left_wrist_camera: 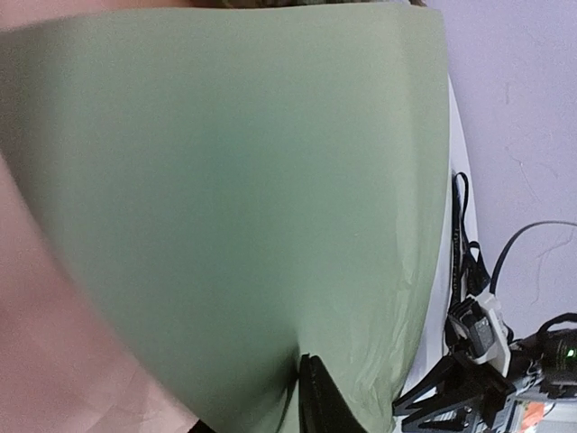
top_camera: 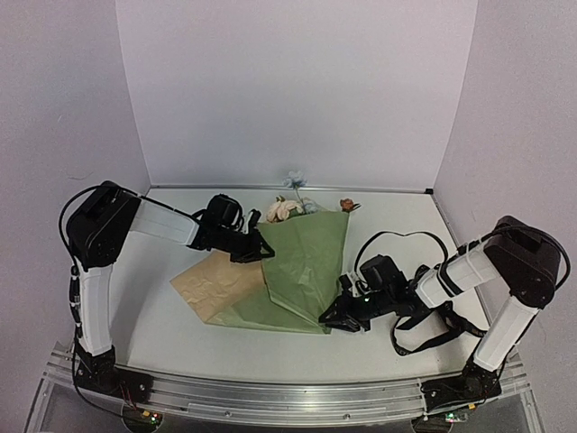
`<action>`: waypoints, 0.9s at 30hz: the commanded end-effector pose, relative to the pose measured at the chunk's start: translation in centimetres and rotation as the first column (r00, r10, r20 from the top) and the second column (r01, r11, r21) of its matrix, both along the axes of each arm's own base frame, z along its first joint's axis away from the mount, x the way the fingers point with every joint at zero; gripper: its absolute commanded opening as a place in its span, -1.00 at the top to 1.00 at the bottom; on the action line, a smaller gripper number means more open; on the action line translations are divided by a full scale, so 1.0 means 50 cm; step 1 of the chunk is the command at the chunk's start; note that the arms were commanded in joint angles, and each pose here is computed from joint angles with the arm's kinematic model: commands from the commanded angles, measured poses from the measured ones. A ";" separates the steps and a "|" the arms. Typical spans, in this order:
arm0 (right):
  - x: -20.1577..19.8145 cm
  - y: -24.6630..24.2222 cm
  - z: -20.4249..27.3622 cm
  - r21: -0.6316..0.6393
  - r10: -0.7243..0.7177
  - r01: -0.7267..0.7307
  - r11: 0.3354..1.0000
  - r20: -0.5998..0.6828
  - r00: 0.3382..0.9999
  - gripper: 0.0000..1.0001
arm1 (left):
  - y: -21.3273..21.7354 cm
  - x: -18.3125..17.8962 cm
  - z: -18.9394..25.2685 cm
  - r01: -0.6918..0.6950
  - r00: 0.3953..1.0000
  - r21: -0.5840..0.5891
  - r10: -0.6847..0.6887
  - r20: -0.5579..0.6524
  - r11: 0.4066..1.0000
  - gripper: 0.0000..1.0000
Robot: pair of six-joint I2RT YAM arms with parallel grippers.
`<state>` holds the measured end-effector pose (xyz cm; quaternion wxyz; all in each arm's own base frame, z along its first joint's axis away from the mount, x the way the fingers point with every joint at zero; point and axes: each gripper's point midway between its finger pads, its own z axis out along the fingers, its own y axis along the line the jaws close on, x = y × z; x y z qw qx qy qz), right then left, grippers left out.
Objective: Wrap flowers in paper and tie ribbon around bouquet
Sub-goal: Press the fold line of the 2/3-folded wrapping paper.
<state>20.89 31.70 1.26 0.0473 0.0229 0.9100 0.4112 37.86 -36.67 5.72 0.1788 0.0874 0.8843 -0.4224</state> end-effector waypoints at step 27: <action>-0.015 -0.019 -0.039 -0.126 -0.002 -0.001 0.992 -0.030 1.000 0.53 | -0.098 -0.222 0.065 0.127 0.990 -0.085 -0.132 -0.059 0.988 0.67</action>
